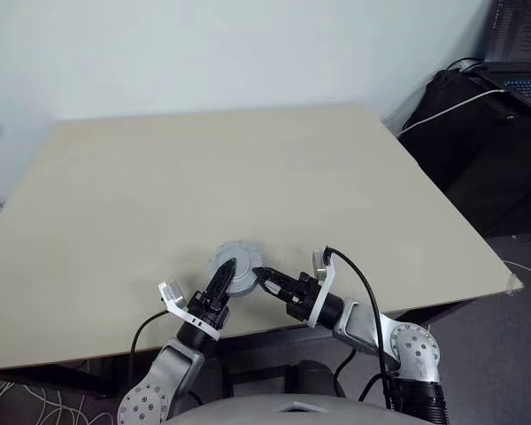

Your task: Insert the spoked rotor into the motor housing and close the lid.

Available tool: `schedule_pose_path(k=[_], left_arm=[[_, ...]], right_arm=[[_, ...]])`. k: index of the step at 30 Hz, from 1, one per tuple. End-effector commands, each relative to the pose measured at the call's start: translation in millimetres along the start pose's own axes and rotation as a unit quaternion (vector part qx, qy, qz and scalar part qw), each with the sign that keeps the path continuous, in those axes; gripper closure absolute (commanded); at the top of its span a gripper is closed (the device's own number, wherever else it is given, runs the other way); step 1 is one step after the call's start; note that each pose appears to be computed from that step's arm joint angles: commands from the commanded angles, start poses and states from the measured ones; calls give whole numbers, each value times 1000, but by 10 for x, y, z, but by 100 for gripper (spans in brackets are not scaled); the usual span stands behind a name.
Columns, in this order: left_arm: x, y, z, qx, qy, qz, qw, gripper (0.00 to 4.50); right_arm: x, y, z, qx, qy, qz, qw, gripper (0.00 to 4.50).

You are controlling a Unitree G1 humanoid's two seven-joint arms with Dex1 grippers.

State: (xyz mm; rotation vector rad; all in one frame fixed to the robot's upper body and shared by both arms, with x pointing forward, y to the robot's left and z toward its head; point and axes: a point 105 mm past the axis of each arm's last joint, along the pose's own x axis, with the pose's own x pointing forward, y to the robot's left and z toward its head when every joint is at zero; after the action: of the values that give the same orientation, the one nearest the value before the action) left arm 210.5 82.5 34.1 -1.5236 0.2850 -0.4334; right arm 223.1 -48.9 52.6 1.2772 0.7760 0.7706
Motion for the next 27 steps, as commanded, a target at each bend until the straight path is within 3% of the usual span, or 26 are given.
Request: schedule_pose_path(k=[1,11,17,21,27], left_arm=[[89,-174,-67,-13,-4,-34,999,232],[132,-187,5,9,-22,-32,999,233],[215,-189,165,40,-57,-30,997,238],[238,-189,232,53,-68,-29,996,238],[241,-154,474,79,-113,-16,990,238]], right_arm=[[21,155,75,-13,-15,32,999,330],[31,166,251,-122,-51,2,991,330],[14,303,240,-192,-39,17,980,125],[9,236,266,-227,-39,-12,973,1],[-13,164,248,-288,-35,-34,956,0]])
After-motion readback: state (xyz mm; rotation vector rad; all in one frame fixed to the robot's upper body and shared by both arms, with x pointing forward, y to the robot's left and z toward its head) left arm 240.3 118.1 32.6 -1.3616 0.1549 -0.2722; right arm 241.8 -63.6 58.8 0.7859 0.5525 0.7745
